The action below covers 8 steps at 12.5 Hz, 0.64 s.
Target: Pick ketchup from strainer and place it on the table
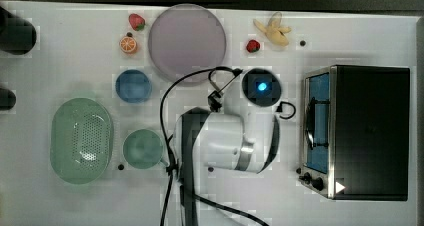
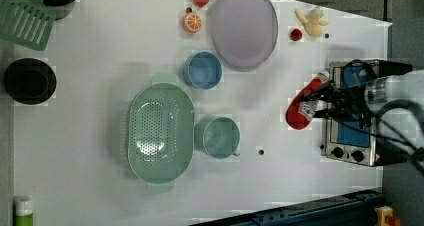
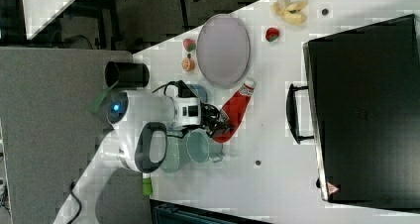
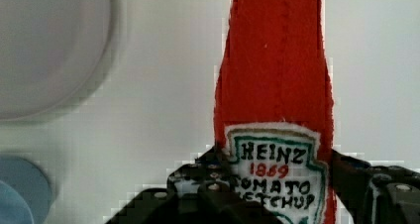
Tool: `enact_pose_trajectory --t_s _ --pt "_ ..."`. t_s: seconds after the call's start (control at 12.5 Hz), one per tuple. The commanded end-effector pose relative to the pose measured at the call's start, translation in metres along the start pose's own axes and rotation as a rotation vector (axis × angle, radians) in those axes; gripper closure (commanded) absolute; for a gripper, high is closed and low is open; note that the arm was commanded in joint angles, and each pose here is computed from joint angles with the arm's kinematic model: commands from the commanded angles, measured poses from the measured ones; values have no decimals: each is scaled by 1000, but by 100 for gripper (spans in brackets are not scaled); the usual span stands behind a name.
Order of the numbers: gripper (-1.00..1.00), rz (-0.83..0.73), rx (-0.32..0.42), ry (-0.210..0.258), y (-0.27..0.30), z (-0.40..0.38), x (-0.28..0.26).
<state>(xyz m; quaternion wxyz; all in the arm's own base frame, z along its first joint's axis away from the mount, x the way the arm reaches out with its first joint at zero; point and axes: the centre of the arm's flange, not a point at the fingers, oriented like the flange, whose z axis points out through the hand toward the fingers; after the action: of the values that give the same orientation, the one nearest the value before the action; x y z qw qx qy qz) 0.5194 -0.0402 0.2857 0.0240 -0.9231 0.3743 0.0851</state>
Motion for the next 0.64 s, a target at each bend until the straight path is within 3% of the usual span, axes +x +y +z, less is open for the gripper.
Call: enact_pose_trajectory --t_s 0.08,0.24,0.48,0.64 --pt "-21 -67 6 22 -2 39 -3" --pt "-27 -80 -1 12 -1 66 1" --pt "-88 -80 8 8 -2 83 5" --pt "-100 -83 9 18 -5 70 4"
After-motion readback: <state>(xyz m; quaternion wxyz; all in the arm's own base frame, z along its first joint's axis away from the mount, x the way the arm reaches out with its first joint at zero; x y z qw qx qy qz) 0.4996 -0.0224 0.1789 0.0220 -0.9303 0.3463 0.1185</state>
